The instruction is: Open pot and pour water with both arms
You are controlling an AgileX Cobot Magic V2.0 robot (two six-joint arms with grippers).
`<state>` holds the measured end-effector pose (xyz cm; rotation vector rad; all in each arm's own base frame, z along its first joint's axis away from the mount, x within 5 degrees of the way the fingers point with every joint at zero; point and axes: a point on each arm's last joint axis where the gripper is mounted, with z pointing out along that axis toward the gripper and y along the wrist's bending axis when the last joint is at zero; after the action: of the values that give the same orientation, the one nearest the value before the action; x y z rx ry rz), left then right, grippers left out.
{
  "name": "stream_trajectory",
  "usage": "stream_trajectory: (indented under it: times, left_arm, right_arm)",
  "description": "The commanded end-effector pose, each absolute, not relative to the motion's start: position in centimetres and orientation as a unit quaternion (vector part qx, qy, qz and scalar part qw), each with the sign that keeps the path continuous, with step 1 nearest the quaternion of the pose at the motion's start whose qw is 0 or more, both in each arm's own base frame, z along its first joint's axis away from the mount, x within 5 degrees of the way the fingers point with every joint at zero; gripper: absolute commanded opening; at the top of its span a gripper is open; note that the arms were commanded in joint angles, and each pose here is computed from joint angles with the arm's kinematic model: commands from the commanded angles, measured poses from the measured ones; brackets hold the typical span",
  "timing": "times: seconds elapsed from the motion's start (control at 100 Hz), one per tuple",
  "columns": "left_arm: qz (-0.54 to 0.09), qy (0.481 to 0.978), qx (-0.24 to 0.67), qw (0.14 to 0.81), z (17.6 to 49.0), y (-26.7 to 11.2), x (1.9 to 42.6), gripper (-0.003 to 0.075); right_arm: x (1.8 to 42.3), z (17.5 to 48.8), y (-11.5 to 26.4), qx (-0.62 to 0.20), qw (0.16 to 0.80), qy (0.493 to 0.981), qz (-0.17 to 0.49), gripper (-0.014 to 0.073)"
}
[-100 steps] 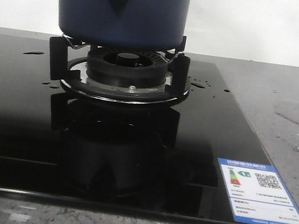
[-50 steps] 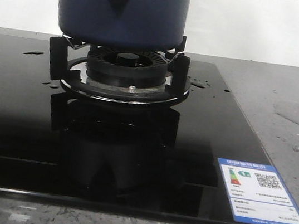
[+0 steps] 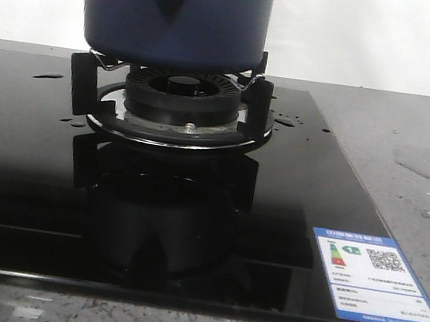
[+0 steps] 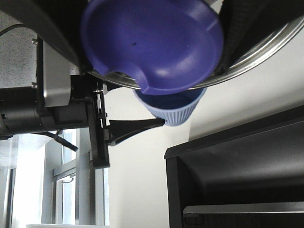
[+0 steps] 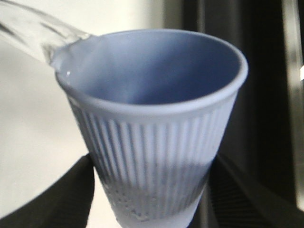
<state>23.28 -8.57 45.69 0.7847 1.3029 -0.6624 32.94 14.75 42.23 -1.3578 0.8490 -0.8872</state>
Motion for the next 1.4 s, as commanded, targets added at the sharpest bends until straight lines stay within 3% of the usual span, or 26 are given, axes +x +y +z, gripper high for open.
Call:
stream_trajectory:
  times: [0.0, 0.34, 0.66, 1.0, 1.1, 1.22, 1.39]
  left_arm:
    - [-0.318, 0.548, 0.323, 0.703, 47.8, -8.4, 22.2, 0.0281]
    - [-0.318, 0.548, 0.323, 0.703, 47.8, -8.4, 22.2, 0.0281]
    - [-0.318, 0.548, 0.323, 0.703, 47.8, -8.4, 22.2, 0.0281]
    - [-0.318, 0.548, 0.323, 0.703, 47.8, -8.4, 22.2, 0.0281]
    - [-0.318, 0.548, 0.323, 0.703, 47.8, -8.4, 22.2, 0.0281]
    - [-0.318, 0.548, 0.323, 0.703, 47.8, -8.4, 22.2, 0.0281]
    - [-0.318, 0.548, 0.323, 0.703, 47.8, -8.4, 22.2, 0.0281]
  right_arm:
    - [31.2, 46.1, 14.6, -0.541, 0.669, 0.303, -0.410, 0.0225]
    - [31.2, 46.1, 14.6, -0.539, 0.671, 0.306, -0.408, 0.0225]
    - [31.1, 45.8, 15.0, -0.594, 0.611, 0.216, -0.476, 0.0225]
    - [31.0, 45.8, 15.1, -0.594, 0.613, 0.205, -0.479, 0.0225]
    - [31.1, 45.6, 15.0, -0.572, 0.645, 0.255, -0.437, 0.0225]
    - [31.3, 44.6, 14.7, -0.517, 0.699, 0.366, -0.333, 0.0225]
    - [31.1, 43.2, 14.5, -0.430, 0.707, 0.534, -0.172, 0.0225]
